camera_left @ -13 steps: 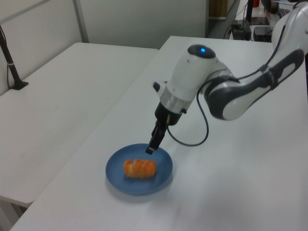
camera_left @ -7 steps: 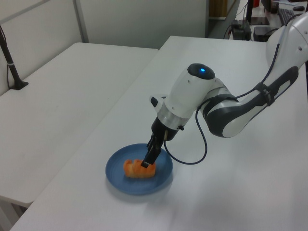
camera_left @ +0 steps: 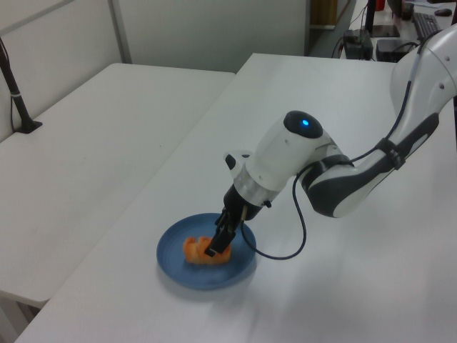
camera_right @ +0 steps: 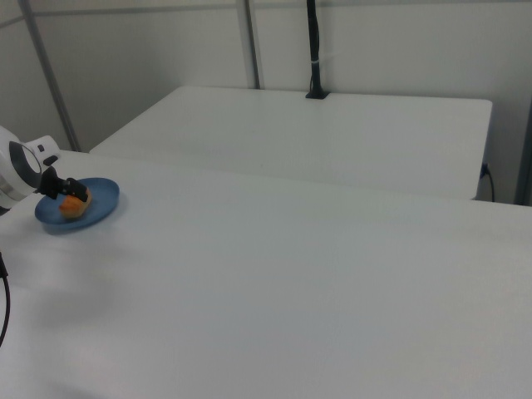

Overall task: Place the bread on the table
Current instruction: 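Lower the gripper around the bread roll and close it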

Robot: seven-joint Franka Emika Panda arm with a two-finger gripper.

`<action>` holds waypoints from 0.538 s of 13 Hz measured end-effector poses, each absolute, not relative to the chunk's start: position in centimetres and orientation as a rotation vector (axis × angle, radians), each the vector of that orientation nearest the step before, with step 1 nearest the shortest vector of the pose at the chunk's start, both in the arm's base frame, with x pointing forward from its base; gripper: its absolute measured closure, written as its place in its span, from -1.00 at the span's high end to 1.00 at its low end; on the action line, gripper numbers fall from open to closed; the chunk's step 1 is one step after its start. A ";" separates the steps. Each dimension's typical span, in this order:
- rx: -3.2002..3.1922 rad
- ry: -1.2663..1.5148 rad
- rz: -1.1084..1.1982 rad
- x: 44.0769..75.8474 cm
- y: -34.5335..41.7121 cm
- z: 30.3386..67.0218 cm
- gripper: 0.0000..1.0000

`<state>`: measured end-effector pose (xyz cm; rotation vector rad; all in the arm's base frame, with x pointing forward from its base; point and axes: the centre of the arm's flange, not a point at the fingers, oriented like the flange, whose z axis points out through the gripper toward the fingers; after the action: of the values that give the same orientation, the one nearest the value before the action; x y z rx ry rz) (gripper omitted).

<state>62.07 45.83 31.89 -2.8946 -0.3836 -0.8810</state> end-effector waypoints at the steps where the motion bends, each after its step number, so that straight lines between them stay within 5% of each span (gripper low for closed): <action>1: -2.909 -0.394 -0.903 61.9 46.0 31.0 1.00; 5: -2.924 -0.423 -0.916 61.8 46.0 30.0 0.92; 7: -2.930 -0.436 -0.914 61.7 46.0 29.5 0.37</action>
<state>61.72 46.00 29.53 -2.9303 -0.4360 -0.9142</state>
